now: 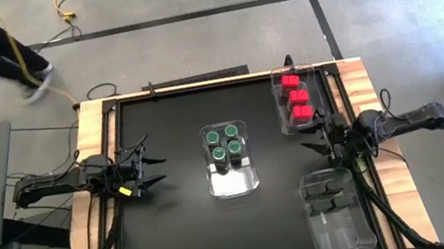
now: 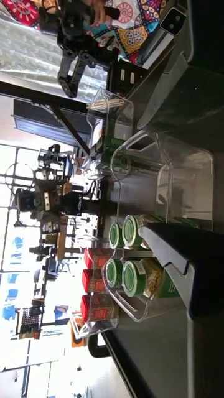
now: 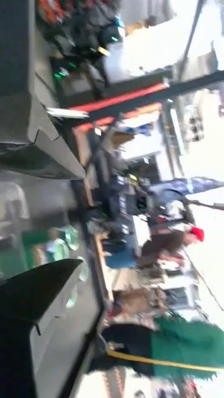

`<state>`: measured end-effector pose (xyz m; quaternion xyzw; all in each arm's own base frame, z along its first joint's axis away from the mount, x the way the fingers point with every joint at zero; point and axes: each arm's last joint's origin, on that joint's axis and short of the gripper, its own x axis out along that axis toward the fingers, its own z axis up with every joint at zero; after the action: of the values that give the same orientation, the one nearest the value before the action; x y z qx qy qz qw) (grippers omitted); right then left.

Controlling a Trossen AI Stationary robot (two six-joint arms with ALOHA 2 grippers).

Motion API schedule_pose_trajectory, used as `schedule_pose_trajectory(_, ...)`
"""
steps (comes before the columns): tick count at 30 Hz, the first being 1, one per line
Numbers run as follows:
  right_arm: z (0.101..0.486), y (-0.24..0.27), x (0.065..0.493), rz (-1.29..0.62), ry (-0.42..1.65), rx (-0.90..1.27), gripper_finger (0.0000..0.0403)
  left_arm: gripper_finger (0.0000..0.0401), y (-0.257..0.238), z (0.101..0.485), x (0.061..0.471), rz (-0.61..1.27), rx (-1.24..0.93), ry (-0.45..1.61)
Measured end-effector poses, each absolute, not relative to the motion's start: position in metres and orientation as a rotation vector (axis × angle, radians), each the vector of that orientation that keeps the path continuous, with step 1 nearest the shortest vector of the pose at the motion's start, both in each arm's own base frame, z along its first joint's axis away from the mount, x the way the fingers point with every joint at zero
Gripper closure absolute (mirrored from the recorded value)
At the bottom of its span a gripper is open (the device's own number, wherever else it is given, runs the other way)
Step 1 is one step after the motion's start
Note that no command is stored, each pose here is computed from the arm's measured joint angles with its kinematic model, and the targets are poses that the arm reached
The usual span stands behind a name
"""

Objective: Sort spices by type
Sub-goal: Return to Home Position

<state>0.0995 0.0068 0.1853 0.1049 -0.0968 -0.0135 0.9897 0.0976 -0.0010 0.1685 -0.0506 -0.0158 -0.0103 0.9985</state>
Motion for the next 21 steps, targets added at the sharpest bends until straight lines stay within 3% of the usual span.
schedule_pose_trajectory(6, 0.189, 0.001, 0.094, -0.046, -0.249, 0.203, 0.0154, 0.0163, -0.001, 0.169, 0.098, -0.021, -0.101, -0.032)
schedule_pose_trajectory(21, 0.168, 0.003, 0.097, 0.046, -0.023, 0.237, 0.0154, 0.0163, -0.001, 0.169, 0.098, -0.021, -0.101, -0.032)
